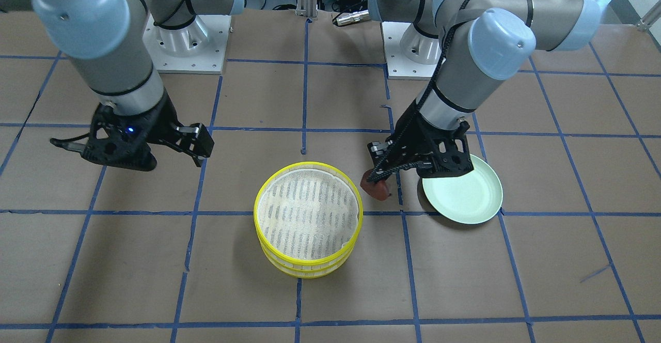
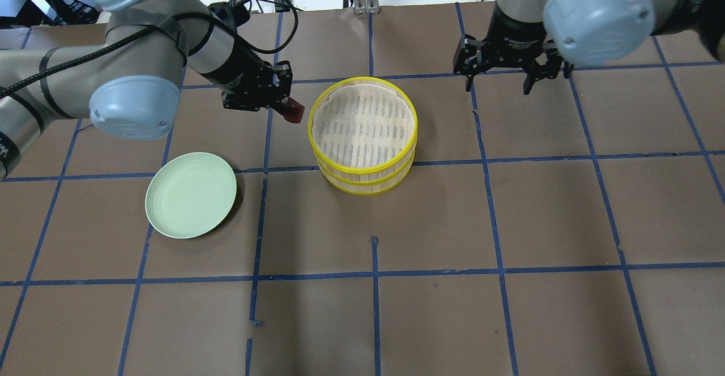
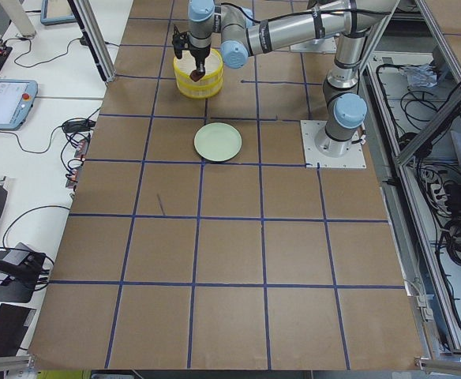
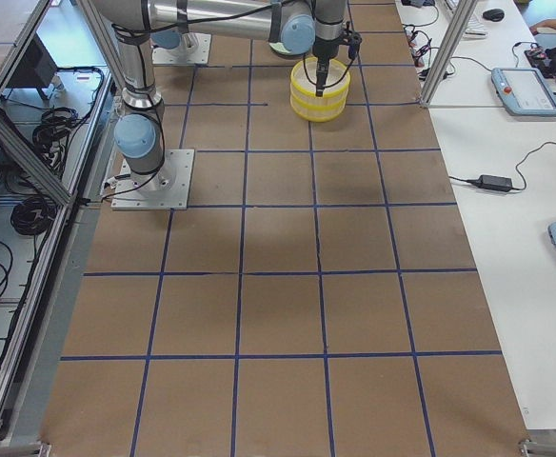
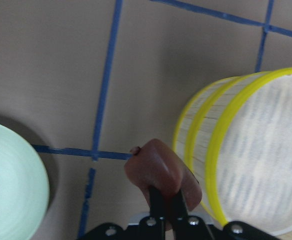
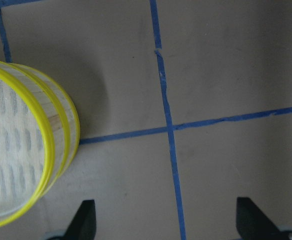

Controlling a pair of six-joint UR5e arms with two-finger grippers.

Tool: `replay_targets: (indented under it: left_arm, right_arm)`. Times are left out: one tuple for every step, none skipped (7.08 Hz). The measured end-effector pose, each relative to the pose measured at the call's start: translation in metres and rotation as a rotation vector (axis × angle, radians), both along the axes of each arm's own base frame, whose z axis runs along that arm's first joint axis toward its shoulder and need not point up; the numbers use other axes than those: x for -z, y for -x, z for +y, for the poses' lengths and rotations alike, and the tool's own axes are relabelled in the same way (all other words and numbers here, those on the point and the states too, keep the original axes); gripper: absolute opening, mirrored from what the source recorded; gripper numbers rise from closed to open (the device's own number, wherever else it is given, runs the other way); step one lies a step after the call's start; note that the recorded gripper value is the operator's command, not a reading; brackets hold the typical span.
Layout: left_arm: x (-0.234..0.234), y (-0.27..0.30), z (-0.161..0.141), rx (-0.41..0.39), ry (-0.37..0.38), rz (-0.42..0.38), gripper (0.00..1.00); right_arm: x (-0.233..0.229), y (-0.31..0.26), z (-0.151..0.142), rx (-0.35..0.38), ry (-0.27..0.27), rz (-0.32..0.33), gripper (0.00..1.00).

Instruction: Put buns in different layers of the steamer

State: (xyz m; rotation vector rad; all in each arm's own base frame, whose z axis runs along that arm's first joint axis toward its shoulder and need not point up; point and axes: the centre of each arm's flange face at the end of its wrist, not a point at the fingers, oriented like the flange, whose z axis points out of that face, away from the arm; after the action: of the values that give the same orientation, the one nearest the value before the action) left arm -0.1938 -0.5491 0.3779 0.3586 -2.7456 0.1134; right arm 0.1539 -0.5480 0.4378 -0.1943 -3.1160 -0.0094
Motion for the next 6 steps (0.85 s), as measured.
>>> replay_targets:
  left_arm:
    - [0.005,0.031,-0.005,-0.037,0.023,0.081,0.43]
    - [0.016,0.055,-0.012,-0.072,0.049,0.131,0.58]
    - [0.027,0.071,-0.018,-0.092,0.07,0.154,0.83]
    - [0.034,0.076,-0.02,-0.1,0.078,0.161,0.85]
    - [0.035,0.078,-0.021,-0.104,0.083,0.162,0.87]
    - [0.031,0.077,-0.02,-0.1,0.097,0.151,0.93]
  right_arm:
    - [-0.027,0.01,0.021,-0.021,-0.001,-0.004,1.0]
    - [-0.044,0.012,0.034,-0.032,0.008,-0.006,1.0]
    - [-0.049,0.013,0.039,-0.039,0.015,-0.008,1.0]
    - [-0.051,0.014,0.04,-0.042,0.019,-0.008,1.0]
    - [-0.052,0.015,0.04,-0.043,0.021,-0.007,1.0]
    - [-0.052,0.015,0.04,-0.043,0.021,-0.005,1.0]
